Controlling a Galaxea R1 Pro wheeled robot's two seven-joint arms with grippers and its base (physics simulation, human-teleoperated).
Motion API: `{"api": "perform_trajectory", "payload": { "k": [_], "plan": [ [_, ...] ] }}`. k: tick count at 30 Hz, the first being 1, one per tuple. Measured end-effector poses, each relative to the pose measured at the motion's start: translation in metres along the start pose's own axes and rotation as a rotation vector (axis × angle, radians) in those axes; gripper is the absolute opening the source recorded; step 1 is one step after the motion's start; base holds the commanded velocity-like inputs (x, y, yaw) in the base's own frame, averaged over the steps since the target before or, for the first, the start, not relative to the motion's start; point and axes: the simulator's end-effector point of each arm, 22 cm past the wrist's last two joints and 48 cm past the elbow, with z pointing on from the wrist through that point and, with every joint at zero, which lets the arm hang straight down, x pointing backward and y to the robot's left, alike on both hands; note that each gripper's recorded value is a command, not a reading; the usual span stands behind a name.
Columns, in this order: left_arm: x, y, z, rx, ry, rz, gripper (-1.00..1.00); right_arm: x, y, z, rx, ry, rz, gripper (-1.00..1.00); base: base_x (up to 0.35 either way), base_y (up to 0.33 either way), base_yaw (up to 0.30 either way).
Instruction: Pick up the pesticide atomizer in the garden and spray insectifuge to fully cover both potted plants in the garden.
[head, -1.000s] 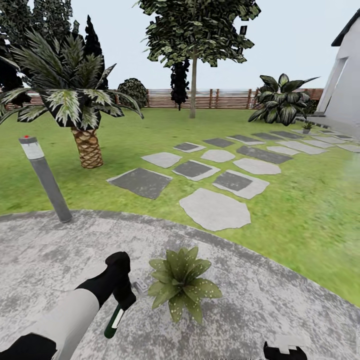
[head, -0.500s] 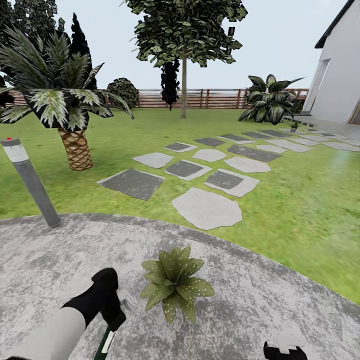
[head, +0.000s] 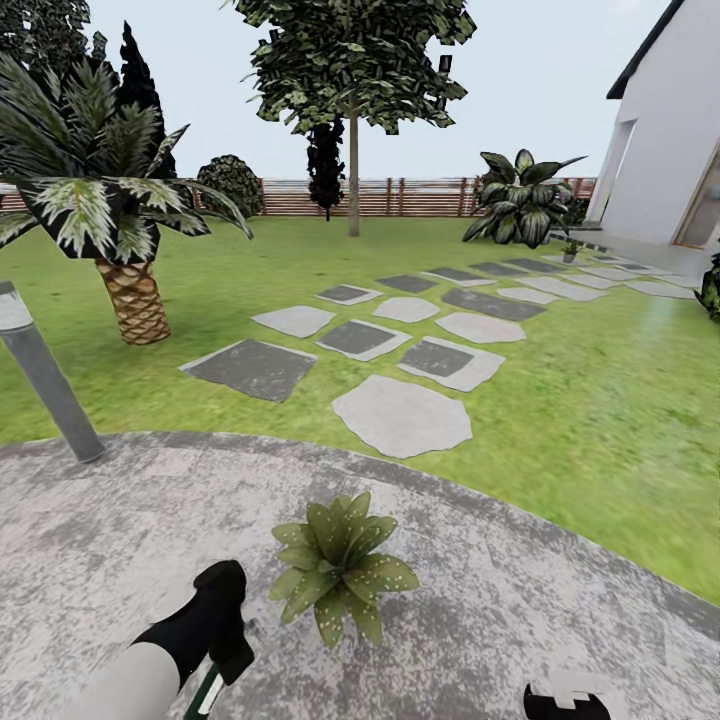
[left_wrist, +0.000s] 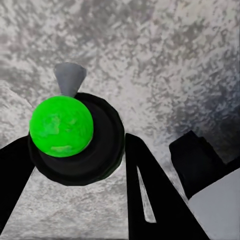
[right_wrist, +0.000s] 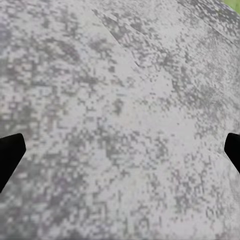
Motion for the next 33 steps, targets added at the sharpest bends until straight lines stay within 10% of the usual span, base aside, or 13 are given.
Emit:
{"api": "perform_trajectory", "payload": {
  "k": [8, 33],
  "plan": [
    [-0.009, -0.005, 0.0, 0.092, -0.097, -0.154, -1.0, 0.0, -0.001, 0.0, 0.0, -0.001, 0.0, 1.0, 0.0, 0.0, -0.107],
    [-0.033, -0.006, -0.018, 0.116, -0.191, -0.166, -1.0, -0.003, -0.004, 0.0, 0.005, -0.007, 0.003, 1.0, -0.056, 0.251, -0.138]
  ]
}}
